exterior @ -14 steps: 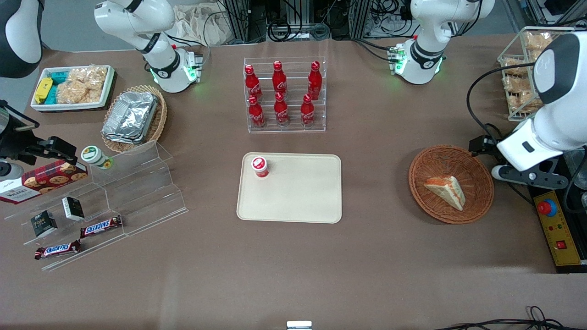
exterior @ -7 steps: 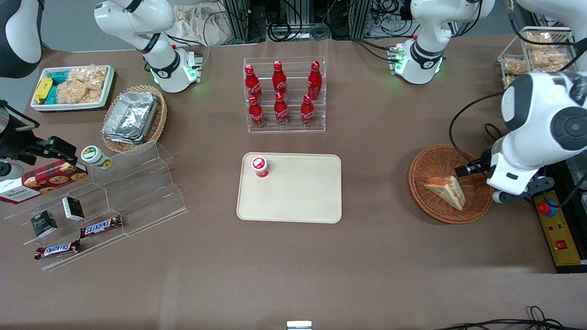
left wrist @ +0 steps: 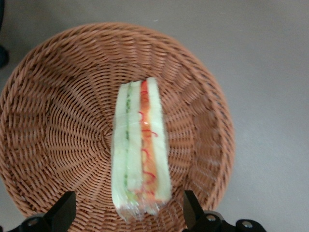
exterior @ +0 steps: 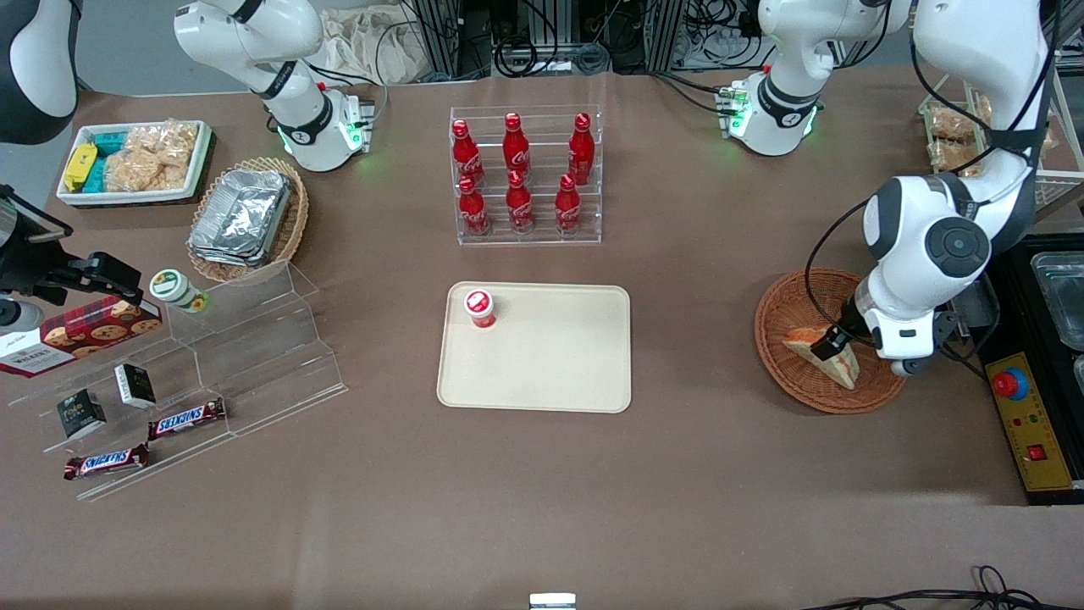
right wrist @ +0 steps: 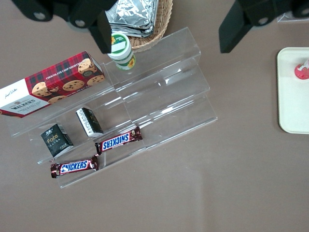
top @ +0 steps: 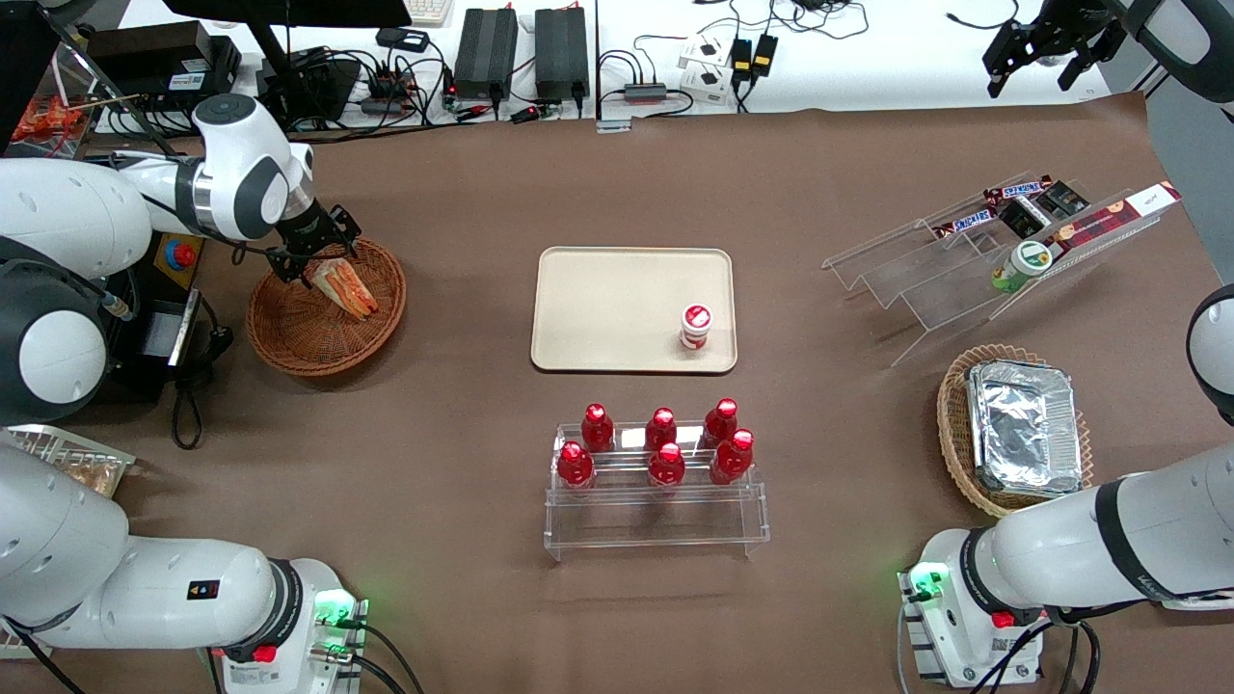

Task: Place sandwich from basket to tray
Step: 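Lower the left gripper and grasp the wrapped sandwich by its edge, then lift the sandwich out of the basket and carry it over the white tray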

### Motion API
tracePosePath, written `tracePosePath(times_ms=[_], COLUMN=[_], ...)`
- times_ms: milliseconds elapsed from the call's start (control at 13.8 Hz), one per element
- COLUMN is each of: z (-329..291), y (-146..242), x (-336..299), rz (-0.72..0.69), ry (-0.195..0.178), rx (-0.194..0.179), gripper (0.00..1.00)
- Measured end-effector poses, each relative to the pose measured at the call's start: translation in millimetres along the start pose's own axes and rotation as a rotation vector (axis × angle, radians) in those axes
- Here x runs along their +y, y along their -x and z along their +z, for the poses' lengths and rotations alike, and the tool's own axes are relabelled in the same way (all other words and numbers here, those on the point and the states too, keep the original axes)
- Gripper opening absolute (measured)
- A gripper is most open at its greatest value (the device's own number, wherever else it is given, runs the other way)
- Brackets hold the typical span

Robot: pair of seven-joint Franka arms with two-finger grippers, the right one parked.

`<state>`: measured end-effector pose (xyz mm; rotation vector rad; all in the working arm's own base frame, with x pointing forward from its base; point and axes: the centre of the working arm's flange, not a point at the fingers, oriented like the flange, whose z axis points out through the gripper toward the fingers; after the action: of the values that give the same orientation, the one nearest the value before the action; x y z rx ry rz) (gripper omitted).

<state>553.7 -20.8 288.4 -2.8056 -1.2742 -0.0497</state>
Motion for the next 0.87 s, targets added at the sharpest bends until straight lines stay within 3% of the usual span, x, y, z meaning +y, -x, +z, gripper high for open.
tracePosePath(times_ms=[361,434,578,795,867], z=[26.1,31.5,37.4,28.9,21.6], y=[-1.5,-1.7,-5.7,-18.1,-20.9], x=[-2.6,-3.3,-6.4,-6.3,-1.5], rz=[-0.061,-0.067,-0.088,-0.107,-0.106], ry=[-0.024,-0.030,-0.033,-0.016,-0.008], rx=[-0.018,-0.022,-0.022,-0.005,0.002], gripper=[1.00,0.93,0.70,0.40,0.36])
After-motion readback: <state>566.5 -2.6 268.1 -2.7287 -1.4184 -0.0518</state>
